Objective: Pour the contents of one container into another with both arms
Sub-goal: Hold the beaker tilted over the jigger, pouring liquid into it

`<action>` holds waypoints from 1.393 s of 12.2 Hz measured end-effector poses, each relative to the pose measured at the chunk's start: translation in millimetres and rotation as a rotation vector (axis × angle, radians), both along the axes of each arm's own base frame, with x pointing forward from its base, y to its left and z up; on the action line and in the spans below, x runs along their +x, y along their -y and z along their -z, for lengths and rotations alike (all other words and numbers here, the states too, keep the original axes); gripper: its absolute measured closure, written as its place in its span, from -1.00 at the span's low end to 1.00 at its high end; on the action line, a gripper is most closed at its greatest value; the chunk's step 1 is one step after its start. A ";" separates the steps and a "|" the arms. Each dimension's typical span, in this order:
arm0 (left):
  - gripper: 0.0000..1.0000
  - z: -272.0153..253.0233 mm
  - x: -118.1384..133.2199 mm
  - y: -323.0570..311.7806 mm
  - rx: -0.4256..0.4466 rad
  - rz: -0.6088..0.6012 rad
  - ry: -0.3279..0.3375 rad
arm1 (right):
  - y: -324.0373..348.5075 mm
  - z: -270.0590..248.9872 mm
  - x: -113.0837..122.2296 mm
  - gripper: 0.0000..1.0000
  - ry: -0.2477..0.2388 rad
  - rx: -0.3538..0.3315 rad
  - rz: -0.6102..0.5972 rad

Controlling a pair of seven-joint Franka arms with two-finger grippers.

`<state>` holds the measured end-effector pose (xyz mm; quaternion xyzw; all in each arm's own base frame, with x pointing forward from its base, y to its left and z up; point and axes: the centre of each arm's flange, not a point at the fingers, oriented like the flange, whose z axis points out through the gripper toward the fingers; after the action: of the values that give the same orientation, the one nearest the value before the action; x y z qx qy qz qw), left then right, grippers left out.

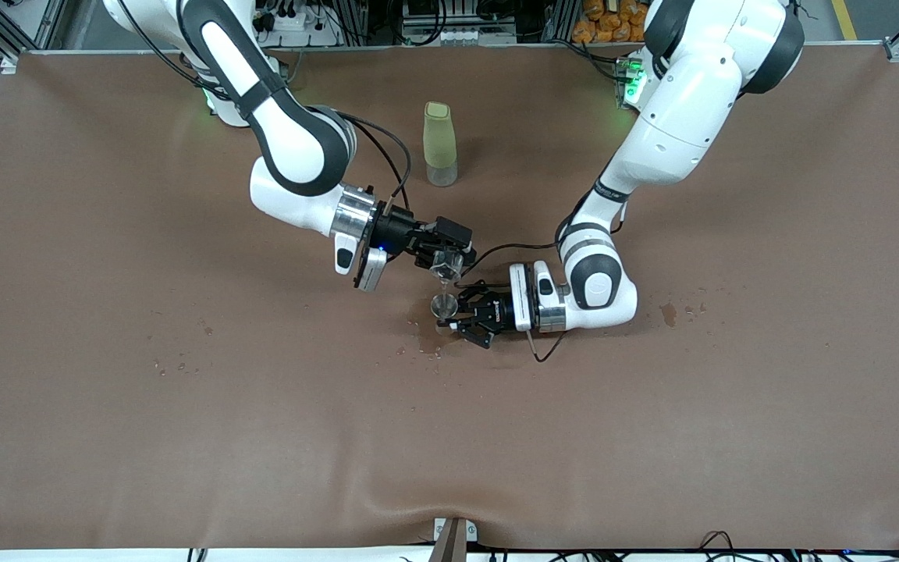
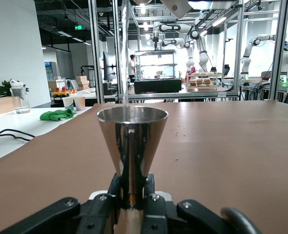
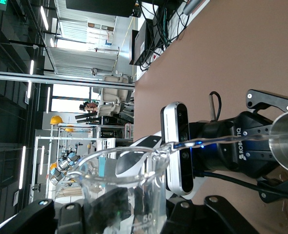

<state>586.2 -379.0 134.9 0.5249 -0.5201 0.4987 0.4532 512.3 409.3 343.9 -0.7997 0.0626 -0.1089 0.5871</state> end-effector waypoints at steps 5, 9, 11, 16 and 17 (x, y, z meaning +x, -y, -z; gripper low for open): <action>0.59 -4.3 1.0 -2.2 -0.002 -0.003 0.001 | -1.0 -1.5 0.3 0.70 -0.020 0.010 0.005; 0.59 -4.4 -0.2 -0.7 -0.005 0.000 -0.003 | -1.0 -1.5 0.3 0.70 -0.052 0.022 0.018; 0.59 -4.6 -0.2 -0.7 -0.005 -0.001 -0.007 | -1.1 -1.5 0.3 0.70 -0.065 0.028 0.024; 0.59 -4.9 -0.2 -0.6 -0.006 -0.001 -0.015 | -2.5 -4.5 1.2 0.70 -0.128 0.062 0.047; 0.59 -5.0 -0.2 -0.5 -0.006 -0.001 -0.018 | -3.5 -6.3 1.7 0.70 -0.139 0.071 0.047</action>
<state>586.1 -378.5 139.9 0.5282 -0.5140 0.4959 0.4592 514.0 412.8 350.2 -0.7823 0.1261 -0.0646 0.6066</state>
